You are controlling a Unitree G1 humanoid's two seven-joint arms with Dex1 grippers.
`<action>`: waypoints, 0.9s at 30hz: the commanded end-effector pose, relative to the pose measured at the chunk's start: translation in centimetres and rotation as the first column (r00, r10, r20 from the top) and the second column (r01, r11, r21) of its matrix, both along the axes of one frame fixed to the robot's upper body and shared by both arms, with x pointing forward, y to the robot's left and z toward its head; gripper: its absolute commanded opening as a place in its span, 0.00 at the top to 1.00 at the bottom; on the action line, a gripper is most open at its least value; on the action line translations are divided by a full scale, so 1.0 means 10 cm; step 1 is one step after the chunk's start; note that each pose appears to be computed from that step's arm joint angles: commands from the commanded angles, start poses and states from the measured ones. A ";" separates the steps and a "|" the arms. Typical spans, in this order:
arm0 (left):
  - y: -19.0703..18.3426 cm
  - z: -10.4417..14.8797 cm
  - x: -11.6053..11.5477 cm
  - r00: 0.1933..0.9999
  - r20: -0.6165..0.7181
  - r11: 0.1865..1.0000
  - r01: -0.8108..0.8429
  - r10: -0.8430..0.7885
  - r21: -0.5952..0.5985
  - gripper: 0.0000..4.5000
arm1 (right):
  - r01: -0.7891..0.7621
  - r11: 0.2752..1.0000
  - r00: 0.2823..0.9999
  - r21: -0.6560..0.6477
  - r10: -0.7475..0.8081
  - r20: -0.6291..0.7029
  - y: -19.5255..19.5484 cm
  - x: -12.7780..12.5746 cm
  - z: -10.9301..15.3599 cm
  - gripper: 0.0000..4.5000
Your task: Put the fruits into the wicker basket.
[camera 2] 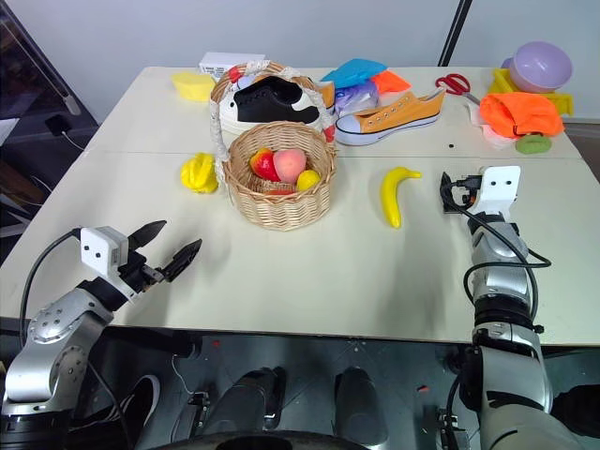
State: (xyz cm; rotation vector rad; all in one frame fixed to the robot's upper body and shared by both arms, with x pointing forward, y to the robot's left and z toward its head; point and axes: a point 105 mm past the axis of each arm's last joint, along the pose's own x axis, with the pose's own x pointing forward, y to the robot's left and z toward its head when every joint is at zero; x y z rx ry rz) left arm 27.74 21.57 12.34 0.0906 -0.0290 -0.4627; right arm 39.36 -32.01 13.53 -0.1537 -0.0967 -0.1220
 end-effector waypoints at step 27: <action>-0.24 0.17 -0.06 0.979 0.118 0.985 0.156 -0.165 0.078 0.00 | -0.160 0.981 0.986 0.111 0.152 0.073 0.23 -0.09 0.31 0.02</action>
